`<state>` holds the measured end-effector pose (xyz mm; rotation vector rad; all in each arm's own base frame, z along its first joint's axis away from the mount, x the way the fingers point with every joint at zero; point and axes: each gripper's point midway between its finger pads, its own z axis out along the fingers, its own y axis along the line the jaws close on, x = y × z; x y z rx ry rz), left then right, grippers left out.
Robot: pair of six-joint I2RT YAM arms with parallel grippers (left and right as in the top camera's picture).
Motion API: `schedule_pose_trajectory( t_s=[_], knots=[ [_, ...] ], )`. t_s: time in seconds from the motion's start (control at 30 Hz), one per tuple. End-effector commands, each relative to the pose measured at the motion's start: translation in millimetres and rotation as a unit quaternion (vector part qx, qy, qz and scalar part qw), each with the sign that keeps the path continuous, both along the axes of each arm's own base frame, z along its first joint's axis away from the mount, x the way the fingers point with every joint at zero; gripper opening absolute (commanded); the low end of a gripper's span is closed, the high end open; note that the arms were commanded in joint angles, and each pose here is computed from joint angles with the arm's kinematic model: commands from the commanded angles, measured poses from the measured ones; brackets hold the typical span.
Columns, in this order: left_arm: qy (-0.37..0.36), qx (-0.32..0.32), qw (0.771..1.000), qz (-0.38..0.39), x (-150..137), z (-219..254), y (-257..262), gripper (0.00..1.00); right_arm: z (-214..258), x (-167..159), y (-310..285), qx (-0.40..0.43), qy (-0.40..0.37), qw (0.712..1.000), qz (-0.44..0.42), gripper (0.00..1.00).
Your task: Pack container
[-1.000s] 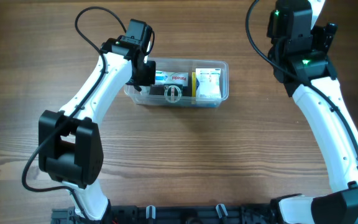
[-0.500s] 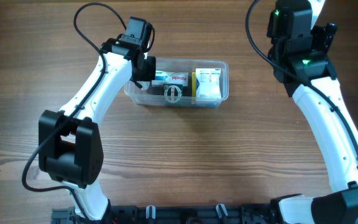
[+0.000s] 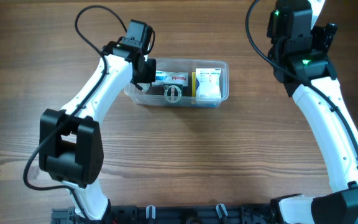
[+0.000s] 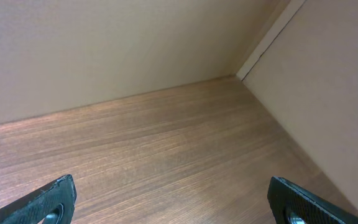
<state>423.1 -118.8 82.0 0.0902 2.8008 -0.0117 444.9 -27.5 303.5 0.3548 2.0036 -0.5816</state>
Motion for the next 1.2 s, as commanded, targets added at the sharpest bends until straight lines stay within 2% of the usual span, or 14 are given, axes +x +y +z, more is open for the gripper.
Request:
schedule_pose_trajectory(
  t_s=[0.0,0.07,0.13,0.17,0.2,0.23,0.27,0.33,0.37,0.67,1.0,1.17],
  knots=[
    [-0.001,0.007,1.000,0.009,2,-7,3,0.15,-2,2,-2,0.001,-0.003,1.000,-0.012,1.00],
    [0.001,0.007,1.000,0.009,2,-8,3,0.20,-2,2,-2,0.001,-0.003,1.000,-0.011,1.00],
    [0.002,0.007,1.000,0.009,2,-9,3,0.34,-2,2,-2,0.001,-0.003,1.000,-0.011,1.00],
    [0.002,0.007,1.000,0.009,2,-9,3,0.42,-2,2,-2,0.001,-0.003,1.000,-0.012,1.00],
    [0.001,0.007,1.000,0.009,3,-9,3,0.56,-2,2,-2,0.001,-0.003,1.000,-0.011,1.00],
    [-0.001,0.006,1.000,0.009,3,-8,3,0.74,-2,2,-2,0.001,-0.003,1.000,-0.011,1.00],
    [-0.001,0.006,1.000,0.009,3,-8,2,0.84,-2,2,-2,0.001,-0.003,1.000,-0.011,1.00],
    [0.000,0.007,1.000,0.008,3,-8,3,0.96,-2,2,-2,0.001,-0.003,1.000,-0.011,1.00],
    [-0.001,0.007,1.000,0.007,3,-8,3,0.99,-2,2,-2,0.001,-0.003,1.000,-0.012,1.00],
    [-0.034,-0.004,0.999,0.007,5,21,1,1.00,-2,2,-2,0.001,-0.003,1.000,-0.011,1.00],
    [-0.133,-0.047,0.990,-0.010,-7,112,-11,0.99,-2,2,-2,0.001,-0.003,1.000,-0.011,1.00],
    [-0.202,-0.070,0.977,-0.008,-33,180,0,1.00,-2,2,-2,0.001,-0.003,1.000,-0.011,1.00]
  ],
)
